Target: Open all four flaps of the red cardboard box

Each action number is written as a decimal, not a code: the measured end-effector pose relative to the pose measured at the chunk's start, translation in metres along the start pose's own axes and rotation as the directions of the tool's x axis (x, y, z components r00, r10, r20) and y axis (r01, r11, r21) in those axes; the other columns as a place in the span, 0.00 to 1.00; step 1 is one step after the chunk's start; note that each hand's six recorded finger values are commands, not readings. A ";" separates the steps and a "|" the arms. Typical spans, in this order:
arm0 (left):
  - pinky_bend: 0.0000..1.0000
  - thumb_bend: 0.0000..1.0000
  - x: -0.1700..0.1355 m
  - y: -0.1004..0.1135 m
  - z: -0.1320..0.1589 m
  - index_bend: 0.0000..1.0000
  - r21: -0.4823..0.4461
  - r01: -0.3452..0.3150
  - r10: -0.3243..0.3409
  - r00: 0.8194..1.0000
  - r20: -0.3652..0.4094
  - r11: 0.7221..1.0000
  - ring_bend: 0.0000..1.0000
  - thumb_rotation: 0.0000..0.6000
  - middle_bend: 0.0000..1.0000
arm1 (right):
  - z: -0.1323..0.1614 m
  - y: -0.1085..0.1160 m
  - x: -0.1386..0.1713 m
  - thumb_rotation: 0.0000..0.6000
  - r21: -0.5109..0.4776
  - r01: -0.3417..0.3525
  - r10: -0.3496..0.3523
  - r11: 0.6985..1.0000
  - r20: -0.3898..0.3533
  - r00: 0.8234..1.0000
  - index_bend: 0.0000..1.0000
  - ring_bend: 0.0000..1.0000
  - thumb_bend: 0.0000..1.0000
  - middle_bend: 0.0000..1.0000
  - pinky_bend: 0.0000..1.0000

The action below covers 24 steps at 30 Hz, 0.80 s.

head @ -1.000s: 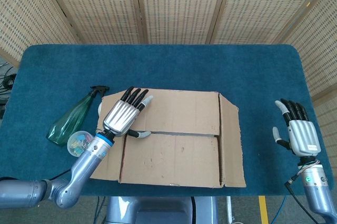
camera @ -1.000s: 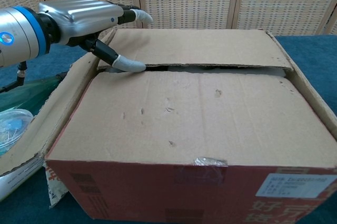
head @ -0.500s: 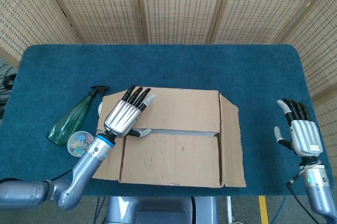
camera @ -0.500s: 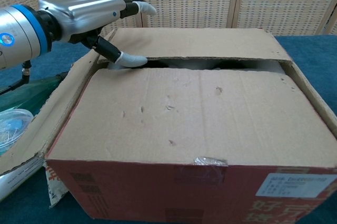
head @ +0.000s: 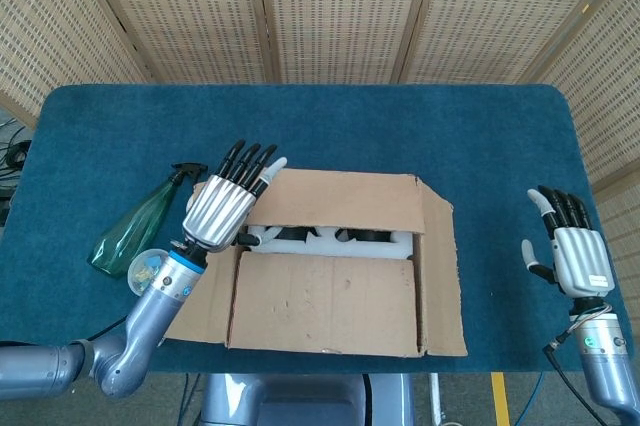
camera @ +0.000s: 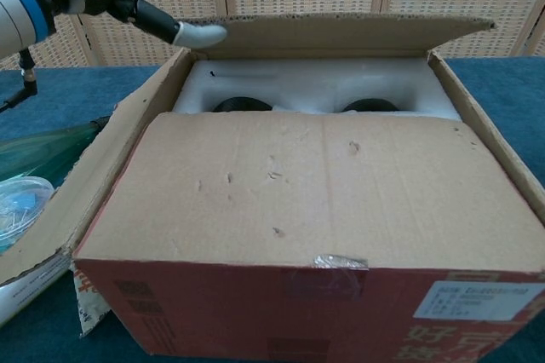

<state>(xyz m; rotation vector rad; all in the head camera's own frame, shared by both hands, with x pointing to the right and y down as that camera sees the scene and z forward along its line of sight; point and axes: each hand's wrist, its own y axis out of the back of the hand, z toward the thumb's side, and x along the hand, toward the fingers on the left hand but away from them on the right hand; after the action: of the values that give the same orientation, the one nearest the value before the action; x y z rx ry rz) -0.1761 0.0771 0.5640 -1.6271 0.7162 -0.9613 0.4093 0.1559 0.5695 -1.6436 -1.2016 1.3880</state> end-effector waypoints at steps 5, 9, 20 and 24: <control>0.00 0.26 0.006 0.015 -0.010 0.00 0.024 -0.049 0.049 0.999 -0.016 0.999 0.00 0.44 0.00 | 0.000 0.000 0.000 1.00 -0.001 0.000 0.000 1.000 0.001 1.000 0.09 0.00 0.52 0.07 0.00; 0.00 0.26 0.014 0.022 -0.014 0.00 0.049 -0.070 0.071 0.997 -0.021 0.996 0.00 0.44 0.00 | -0.002 0.001 0.001 1.00 -0.001 0.002 -0.002 1.000 0.005 1.000 0.09 0.00 0.52 0.07 0.00; 0.00 0.25 0.050 0.038 -0.025 0.00 0.118 -0.129 0.137 0.989 -0.056 0.985 0.00 0.44 0.00 | -0.007 0.006 0.004 1.00 0.003 0.008 -0.008 1.000 0.020 1.000 0.09 0.00 0.52 0.07 0.00; 0.00 0.25 0.064 0.039 -0.026 0.00 0.121 -0.136 0.145 0.987 -0.067 0.983 0.00 0.44 0.00 | -0.009 0.006 0.005 1.00 0.004 0.006 -0.006 1.000 0.028 1.000 0.09 0.00 0.52 0.07 0.00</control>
<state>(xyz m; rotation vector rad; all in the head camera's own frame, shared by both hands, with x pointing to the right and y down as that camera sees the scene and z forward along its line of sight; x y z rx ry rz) -0.1664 0.0010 0.5434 -1.4256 0.8011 -0.9485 0.4197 0.1587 0.5638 -1.6214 -1.2186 1.4132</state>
